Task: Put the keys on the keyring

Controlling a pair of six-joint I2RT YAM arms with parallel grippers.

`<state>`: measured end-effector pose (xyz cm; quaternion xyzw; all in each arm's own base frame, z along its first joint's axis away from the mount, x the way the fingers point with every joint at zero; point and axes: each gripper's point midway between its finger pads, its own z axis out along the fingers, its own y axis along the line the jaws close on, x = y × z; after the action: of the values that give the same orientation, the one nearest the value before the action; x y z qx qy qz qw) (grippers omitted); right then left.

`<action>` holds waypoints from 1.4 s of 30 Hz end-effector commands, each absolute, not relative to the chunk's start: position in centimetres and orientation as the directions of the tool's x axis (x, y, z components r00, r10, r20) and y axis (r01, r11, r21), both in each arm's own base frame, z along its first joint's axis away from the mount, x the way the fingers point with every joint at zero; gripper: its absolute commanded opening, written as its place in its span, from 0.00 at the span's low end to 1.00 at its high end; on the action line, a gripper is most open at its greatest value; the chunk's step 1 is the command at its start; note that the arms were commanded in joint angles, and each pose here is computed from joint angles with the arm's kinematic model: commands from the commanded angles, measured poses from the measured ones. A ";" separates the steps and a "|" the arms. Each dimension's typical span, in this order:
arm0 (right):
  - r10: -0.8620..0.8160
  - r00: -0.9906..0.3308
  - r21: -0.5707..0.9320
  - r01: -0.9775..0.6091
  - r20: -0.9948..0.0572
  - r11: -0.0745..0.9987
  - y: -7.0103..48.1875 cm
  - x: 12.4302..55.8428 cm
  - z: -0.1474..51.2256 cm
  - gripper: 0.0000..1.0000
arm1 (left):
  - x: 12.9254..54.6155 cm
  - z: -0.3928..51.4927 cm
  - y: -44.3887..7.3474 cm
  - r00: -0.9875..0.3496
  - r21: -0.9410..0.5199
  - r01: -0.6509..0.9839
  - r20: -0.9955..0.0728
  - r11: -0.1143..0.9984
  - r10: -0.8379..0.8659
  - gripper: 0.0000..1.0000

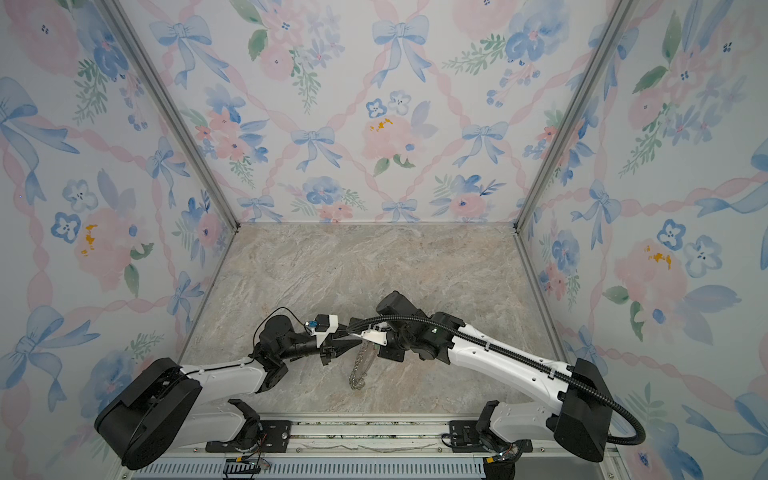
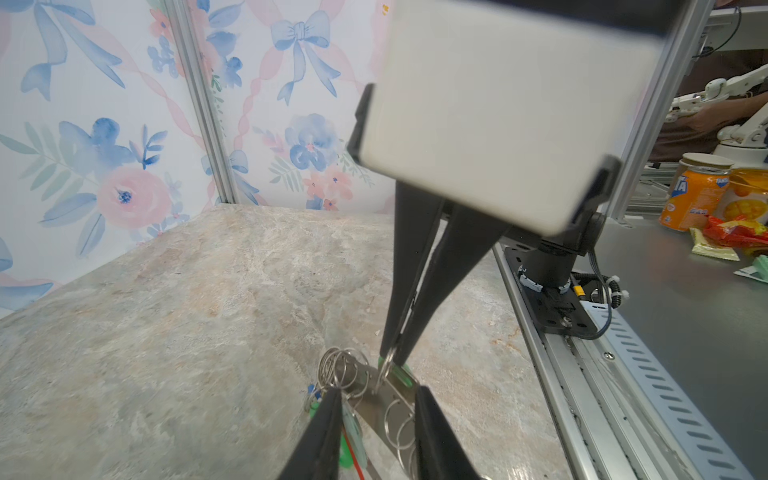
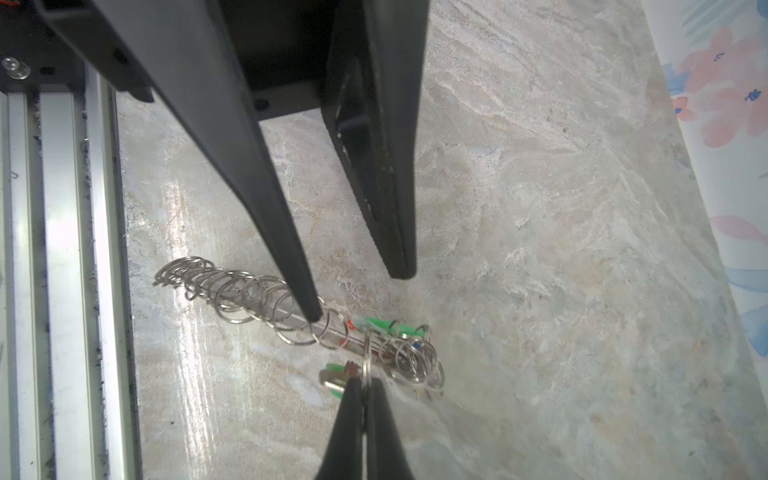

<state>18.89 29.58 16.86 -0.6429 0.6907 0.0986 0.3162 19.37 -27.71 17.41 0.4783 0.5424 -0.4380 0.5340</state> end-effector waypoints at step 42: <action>-0.742 0.142 -0.256 -0.966 -0.656 0.041 32.5 17.5 18.9 0.00 | 19.2 16.1 -28.7 -0.063 -0.062 0.998 -0.994 0.023 0.090 0.20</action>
<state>17.81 31.11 17.02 -0.6727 0.6595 0.1302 0.3091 18.77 -28.54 16.68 0.5053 0.5306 -0.4812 0.4812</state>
